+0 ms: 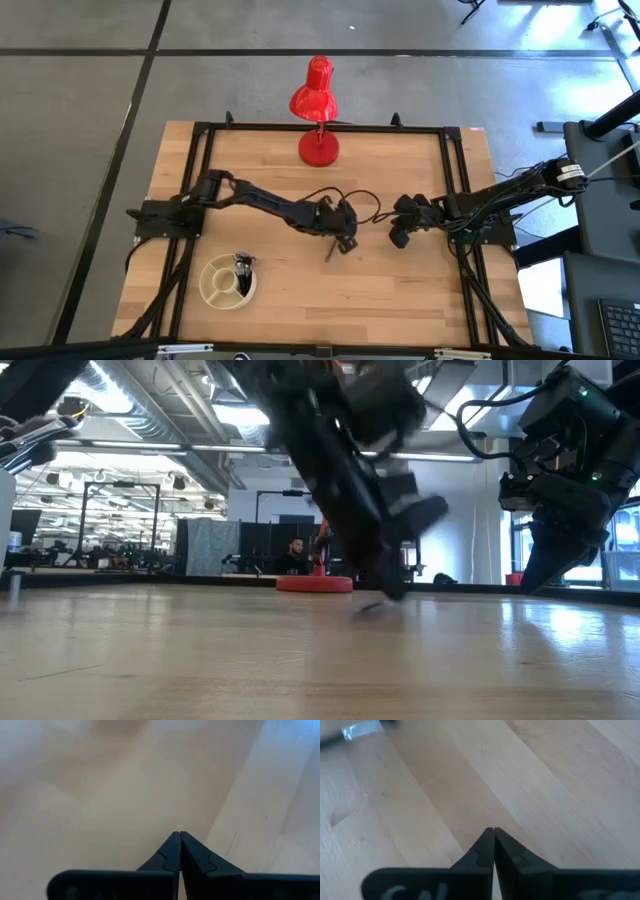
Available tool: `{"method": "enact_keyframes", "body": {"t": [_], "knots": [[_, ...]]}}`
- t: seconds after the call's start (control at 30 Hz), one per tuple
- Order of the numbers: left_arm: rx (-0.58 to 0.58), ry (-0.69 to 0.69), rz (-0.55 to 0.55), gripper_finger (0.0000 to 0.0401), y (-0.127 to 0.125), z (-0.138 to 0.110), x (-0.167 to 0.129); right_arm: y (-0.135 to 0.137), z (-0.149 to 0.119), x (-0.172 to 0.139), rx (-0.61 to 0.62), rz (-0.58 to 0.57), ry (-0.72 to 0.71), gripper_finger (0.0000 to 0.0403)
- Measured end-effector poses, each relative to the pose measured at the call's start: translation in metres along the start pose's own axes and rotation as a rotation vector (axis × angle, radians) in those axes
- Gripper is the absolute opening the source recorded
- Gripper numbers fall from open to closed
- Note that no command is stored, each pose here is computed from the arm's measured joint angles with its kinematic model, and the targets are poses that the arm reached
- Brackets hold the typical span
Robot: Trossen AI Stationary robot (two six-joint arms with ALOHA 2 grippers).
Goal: Put items in baskets/containers
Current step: Put the eyeshadow brush into the pen organizer
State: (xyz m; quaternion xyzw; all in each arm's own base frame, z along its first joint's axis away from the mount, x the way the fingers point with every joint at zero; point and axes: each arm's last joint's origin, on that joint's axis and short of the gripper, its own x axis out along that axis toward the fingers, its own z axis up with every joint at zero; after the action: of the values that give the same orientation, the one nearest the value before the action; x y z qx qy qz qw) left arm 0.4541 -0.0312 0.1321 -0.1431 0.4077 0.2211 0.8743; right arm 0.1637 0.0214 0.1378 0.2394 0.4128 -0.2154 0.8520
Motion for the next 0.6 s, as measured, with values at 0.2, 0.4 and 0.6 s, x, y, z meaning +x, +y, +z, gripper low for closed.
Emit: {"method": "enact_keyframes", "body": {"t": [0.2, 0.4, 0.6], "knots": [[0.042, -0.111, 0.304, 0.0001, -0.001, 0.011, -0.100, 0.000, -0.001, 0.000, -0.005, -0.002, 0.000, 0.0008], [-0.022, -0.143, 0.439, 0.0002, 0.003, -0.013, -0.194, 0.002, -0.002, -0.001, 0.000, -0.012, -0.012, 0.0014], [0.059, -0.120, 0.444, 0.0003, 0.000, -0.053, -0.263, 0.002, -0.002, -0.001, 0.002, -0.006, -0.016, 0.0006]]}}
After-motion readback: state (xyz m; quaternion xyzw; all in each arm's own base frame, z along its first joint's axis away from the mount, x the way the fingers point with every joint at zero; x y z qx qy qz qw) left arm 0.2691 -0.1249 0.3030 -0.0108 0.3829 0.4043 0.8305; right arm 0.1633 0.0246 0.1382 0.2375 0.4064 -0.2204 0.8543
